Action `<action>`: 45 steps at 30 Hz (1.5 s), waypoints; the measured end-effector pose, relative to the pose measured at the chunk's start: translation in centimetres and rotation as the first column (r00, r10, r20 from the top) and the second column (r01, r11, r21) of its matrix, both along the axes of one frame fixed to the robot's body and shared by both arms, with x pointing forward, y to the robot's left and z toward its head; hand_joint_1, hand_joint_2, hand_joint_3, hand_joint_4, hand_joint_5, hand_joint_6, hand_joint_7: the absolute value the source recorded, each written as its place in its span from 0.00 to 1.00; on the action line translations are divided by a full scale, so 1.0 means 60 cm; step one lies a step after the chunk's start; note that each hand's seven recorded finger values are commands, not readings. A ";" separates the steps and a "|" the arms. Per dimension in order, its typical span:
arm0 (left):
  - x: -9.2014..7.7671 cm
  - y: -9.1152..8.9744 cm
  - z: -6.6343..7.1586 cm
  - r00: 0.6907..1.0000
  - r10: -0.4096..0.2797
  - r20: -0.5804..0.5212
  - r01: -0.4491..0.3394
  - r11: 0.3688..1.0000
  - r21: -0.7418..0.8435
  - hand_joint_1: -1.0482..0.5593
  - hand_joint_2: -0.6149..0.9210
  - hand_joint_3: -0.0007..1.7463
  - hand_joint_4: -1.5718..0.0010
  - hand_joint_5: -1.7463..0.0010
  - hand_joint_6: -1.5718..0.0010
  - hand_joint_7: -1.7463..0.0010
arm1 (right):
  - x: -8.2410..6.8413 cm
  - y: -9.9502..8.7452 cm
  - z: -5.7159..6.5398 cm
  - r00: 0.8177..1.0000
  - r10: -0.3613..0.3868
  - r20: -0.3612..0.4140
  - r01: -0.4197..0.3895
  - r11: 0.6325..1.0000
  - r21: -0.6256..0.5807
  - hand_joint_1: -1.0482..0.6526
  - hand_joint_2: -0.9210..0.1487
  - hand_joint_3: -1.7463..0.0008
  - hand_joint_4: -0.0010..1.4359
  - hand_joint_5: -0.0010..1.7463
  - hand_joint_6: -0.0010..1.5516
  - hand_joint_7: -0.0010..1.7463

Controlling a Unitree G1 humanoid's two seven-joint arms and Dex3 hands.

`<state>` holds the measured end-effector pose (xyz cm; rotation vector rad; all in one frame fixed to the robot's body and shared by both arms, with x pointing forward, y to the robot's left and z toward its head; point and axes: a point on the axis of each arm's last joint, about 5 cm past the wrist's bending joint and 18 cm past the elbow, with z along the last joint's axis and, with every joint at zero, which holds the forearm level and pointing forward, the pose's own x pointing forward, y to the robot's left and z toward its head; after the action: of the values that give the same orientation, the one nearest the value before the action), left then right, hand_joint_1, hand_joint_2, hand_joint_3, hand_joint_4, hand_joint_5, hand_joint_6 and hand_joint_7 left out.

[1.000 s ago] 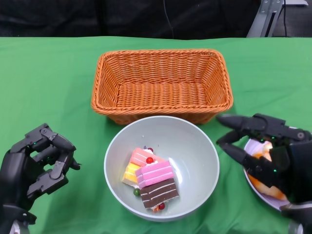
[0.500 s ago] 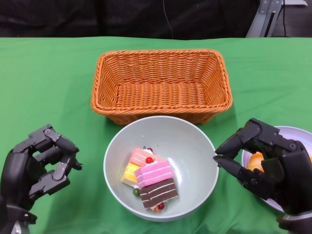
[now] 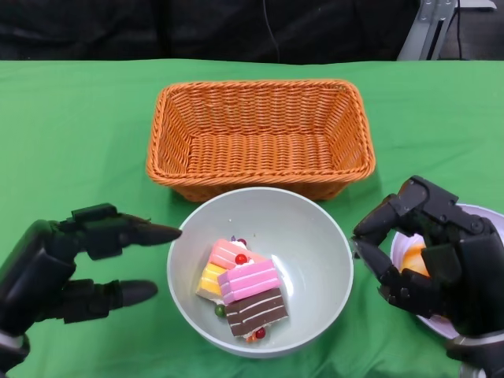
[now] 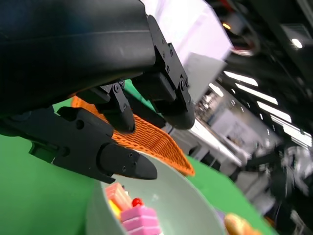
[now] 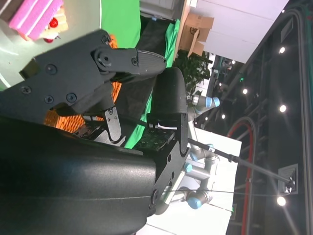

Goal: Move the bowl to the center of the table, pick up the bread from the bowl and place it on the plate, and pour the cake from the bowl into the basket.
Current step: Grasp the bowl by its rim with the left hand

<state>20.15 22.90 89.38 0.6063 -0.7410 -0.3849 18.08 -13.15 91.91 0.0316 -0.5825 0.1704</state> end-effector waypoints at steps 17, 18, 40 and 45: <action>0.004 -0.008 0.008 0.964 -0.112 0.243 0.057 0.973 0.222 0.37 0.87 0.01 0.55 0.90 0.51 0.99 | 0.003 0.007 0.002 0.999 -0.035 0.003 0.035 0.999 0.022 0.46 0.43 0.45 0.48 0.86 0.43 0.72; 0.005 -0.009 0.006 0.961 -0.119 0.248 0.062 0.972 0.226 0.37 0.88 0.01 0.54 0.90 0.49 0.98 | 0.003 0.007 0.002 0.999 -0.037 0.003 0.037 0.999 0.020 0.46 0.43 0.45 0.48 0.86 0.43 0.72; 0.033 -0.013 -0.005 0.941 -0.232 0.245 0.094 0.876 0.472 0.43 0.86 0.00 0.37 0.93 0.33 0.98 | 0.002 0.016 0.003 0.999 -0.039 0.004 0.039 0.998 0.041 0.45 0.40 0.48 0.47 0.88 0.42 0.73; 0.042 -0.014 0.001 0.929 -0.262 0.262 0.096 0.854 0.512 0.41 0.87 0.01 0.35 0.94 0.31 0.98 | 0.002 0.019 0.003 0.999 -0.032 0.005 0.031 0.999 0.042 0.45 0.38 0.50 0.47 0.89 0.42 0.73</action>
<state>22.64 22.09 89.42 1.1065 -1.0308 -0.6725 18.21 -12.02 92.10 0.0625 -0.5919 0.1277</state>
